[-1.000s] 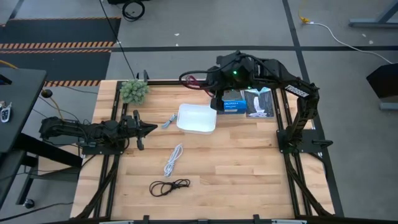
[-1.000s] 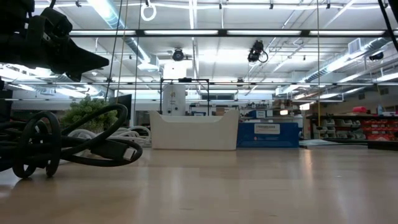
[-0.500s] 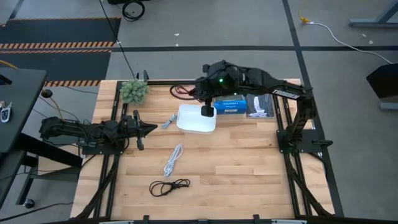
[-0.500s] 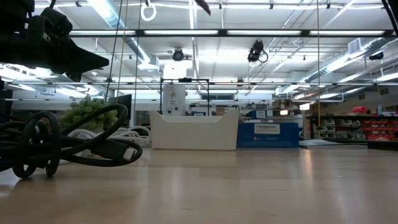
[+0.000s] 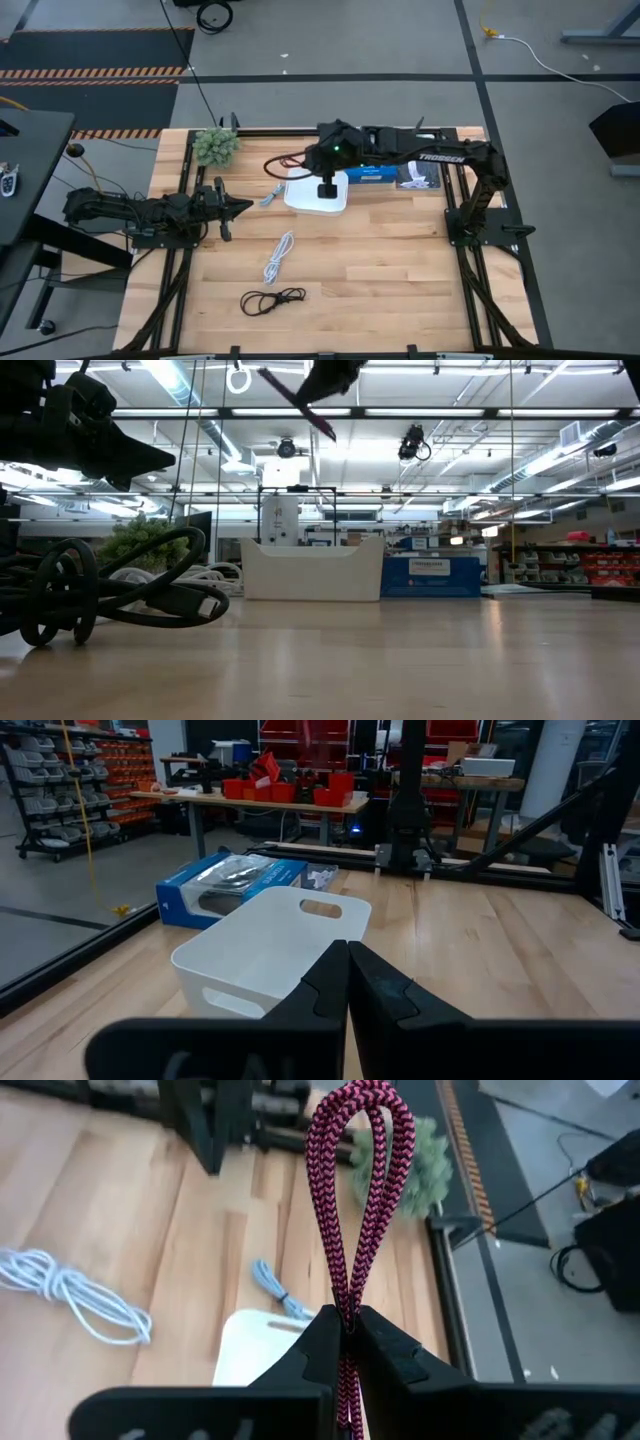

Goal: Pick and place USB-C Cables
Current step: Put the red charger cable into the white bin, then put the black charger cable into the white bin

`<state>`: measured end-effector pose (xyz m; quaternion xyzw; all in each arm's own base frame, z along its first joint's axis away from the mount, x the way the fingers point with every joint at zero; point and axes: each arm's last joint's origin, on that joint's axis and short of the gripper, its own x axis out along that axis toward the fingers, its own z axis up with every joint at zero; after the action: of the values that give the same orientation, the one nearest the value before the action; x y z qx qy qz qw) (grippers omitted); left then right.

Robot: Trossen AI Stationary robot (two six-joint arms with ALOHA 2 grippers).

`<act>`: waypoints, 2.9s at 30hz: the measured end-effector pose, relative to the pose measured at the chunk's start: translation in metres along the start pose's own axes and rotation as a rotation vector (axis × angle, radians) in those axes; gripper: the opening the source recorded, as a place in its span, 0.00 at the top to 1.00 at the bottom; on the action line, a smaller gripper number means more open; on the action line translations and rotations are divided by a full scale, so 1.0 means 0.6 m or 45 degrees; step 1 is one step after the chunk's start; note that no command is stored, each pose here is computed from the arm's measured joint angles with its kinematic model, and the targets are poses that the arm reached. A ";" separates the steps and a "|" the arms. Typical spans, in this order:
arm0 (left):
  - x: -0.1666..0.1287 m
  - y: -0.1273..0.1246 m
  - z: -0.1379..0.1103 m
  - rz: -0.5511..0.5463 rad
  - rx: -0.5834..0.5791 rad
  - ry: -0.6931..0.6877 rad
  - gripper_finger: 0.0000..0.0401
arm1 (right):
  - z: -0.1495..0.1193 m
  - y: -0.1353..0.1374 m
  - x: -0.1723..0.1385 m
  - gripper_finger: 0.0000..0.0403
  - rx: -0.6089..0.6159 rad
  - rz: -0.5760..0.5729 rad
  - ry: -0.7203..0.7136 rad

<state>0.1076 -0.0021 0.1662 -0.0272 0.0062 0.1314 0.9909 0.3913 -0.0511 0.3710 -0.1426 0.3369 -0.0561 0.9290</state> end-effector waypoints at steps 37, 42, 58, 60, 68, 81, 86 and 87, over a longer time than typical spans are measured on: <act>0.000 0.000 0.000 0.001 0.000 -0.001 0.97 | -0.200 0.029 0.138 0.93 0.117 -0.102 0.232; 0.000 0.000 0.000 0.000 0.000 -0.001 0.97 | -0.217 0.024 0.144 0.91 0.140 -0.061 0.222; 0.000 0.000 0.000 0.000 0.000 -0.001 0.97 | -0.267 0.032 0.155 0.89 0.164 0.010 0.280; 0.000 0.000 0.000 0.000 0.000 -0.001 0.97 | -0.268 0.032 0.156 0.89 0.165 0.009 0.278; 0.000 0.000 0.000 0.001 0.000 -0.001 0.97 | -0.270 0.032 0.157 0.85 0.166 0.009 0.271; 0.000 0.000 0.000 0.000 0.000 0.000 0.97 | -0.274 0.022 0.157 0.71 0.171 -0.017 0.281; 0.000 0.000 0.000 0.000 0.000 0.000 0.97 | -0.272 0.023 0.155 0.71 0.186 -0.011 0.301; 0.000 0.000 0.000 0.000 0.000 -0.001 0.97 | -0.268 0.023 0.153 0.71 0.191 -0.006 0.312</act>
<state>0.1076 -0.0021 0.1663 -0.0272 0.0059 0.1315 0.9909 0.3585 -0.0929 0.1931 -0.0657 0.4423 -0.1004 0.8888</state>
